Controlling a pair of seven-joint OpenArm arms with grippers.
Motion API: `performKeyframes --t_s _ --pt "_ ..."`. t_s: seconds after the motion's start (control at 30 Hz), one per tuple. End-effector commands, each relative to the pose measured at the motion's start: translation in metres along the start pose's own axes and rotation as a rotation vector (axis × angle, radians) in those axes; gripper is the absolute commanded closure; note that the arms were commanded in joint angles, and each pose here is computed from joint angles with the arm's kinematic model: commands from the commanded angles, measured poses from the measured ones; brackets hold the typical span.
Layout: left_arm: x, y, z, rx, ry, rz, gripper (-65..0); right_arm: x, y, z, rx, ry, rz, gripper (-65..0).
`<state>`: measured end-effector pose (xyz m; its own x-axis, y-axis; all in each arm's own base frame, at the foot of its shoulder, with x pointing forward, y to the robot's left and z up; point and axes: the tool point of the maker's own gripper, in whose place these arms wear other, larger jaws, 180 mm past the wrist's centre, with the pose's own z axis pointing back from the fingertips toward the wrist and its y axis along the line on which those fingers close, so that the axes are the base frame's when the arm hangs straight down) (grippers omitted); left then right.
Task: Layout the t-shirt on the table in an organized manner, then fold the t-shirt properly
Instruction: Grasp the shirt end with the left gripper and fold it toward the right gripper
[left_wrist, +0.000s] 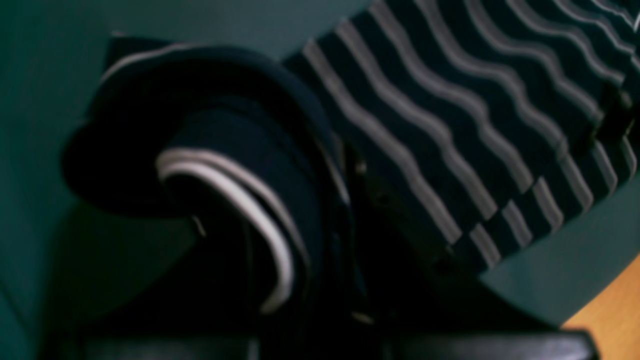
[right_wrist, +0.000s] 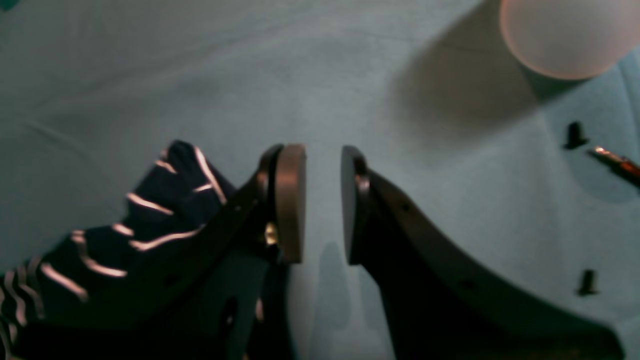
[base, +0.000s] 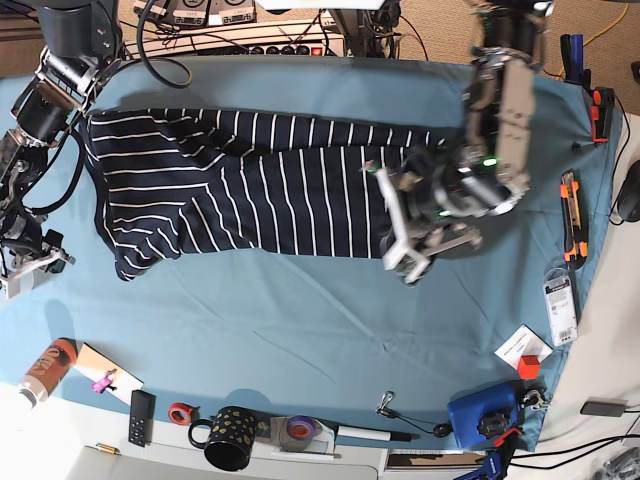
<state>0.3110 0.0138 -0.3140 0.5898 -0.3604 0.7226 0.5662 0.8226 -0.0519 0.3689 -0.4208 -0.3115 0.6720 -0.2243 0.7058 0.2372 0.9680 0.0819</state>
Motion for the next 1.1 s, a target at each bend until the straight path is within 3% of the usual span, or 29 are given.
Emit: performKeyframes --t_s 0.0,0.53,0.77,0.83,0.97,1.0,1.07 --pt "0.022 -0.005 0.002 0.003 -0.065 -0.006 0.0 0.026 -0.006 0.009 -0.014 -0.072 0.015 -13.4" --pt "0.044 -0.170 -0.026 -0.289 -0.052 -0.201 0.0 0.025 -0.008 0.009 -0.030 -0.066 0.025 -13.4" --pt "0.034 -0.176 -0.051 -0.265 0.007 -0.273 0.0 0.025 -0.008 0.009 -0.030 -0.065 0.025 -13.4" --pt "0.039 -0.178 -0.053 -0.275 -0.028 -0.273 0.0 0.025 -0.008 0.009 -0.030 -0.066 0.025 -13.4" --pt "0.055 -0.186 -0.051 -0.293 -0.098 -0.257 -29.8 0.026 -0.008 0.009 -0.030 -0.074 0.025 -13.4" --pt "0.055 -0.186 -0.051 -0.291 -0.099 -0.253 -34.5 0.026 -0.008 0.009 -0.029 -0.074 0.025 -13.4" --pt "0.060 -0.193 -0.047 -0.326 -0.114 -0.243 -36.9 0.027 -0.007 0.009 -0.027 -0.080 0.024 -13.4"
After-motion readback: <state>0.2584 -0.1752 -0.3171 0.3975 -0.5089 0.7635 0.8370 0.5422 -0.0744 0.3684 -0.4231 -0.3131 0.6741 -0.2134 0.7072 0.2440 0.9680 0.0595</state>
